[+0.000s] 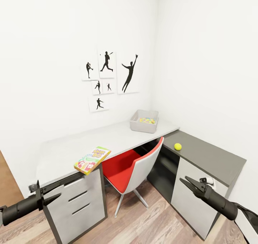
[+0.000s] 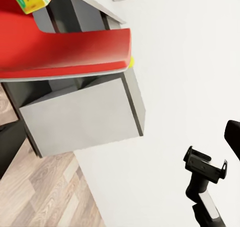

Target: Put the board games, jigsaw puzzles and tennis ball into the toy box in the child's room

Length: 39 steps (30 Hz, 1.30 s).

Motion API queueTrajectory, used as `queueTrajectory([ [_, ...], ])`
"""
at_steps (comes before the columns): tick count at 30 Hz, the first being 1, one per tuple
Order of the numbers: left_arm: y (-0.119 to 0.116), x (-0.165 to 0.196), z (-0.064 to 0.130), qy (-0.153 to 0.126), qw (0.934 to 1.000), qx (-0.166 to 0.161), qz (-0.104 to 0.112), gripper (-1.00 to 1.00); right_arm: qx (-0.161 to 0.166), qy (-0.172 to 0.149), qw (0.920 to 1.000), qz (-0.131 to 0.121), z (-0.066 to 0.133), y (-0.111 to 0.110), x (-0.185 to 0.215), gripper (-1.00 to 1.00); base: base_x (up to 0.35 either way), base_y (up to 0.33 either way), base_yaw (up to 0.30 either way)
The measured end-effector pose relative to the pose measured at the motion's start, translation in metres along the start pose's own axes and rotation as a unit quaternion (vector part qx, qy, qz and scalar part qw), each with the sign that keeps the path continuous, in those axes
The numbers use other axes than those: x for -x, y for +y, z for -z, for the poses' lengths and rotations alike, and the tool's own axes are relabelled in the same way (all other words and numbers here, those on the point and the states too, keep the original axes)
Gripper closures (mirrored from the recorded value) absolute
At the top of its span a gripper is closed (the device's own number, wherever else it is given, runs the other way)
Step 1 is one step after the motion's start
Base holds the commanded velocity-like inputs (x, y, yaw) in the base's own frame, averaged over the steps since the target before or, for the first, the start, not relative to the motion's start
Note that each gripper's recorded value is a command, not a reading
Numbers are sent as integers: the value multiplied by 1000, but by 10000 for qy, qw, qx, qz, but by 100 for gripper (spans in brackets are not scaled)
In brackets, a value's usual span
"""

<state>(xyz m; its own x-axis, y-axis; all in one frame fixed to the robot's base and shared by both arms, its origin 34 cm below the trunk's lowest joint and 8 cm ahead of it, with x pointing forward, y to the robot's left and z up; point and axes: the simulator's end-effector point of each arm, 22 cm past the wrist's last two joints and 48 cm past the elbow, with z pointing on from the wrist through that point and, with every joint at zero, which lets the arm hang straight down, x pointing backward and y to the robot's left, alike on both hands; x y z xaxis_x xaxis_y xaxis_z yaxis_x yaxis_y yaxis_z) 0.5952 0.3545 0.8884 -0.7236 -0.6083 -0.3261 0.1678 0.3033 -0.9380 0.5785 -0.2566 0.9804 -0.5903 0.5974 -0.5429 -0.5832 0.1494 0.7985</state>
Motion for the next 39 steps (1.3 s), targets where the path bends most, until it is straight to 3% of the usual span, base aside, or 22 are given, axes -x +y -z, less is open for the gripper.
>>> queueTrajectory([
  [4,1,1,1,-18,10000,19,15,-100,27,6,10000,-10,0,1,-1,-100,0,0,0],
  [16,12,15,14,-422,9991,-39,51,-100,24,-3,10000,0,4,-10,-9,-100,0,0,0],
  [30,11,16,12,-478,9988,-73,59,-100,-46,3,10000,0,4,-14,-10,-100,0,0,0],
  [39,19,14,10,-493,9987,77,96,-100,-64,5,10000,-3,4,-14,-10,-100,41,-26,0],
])
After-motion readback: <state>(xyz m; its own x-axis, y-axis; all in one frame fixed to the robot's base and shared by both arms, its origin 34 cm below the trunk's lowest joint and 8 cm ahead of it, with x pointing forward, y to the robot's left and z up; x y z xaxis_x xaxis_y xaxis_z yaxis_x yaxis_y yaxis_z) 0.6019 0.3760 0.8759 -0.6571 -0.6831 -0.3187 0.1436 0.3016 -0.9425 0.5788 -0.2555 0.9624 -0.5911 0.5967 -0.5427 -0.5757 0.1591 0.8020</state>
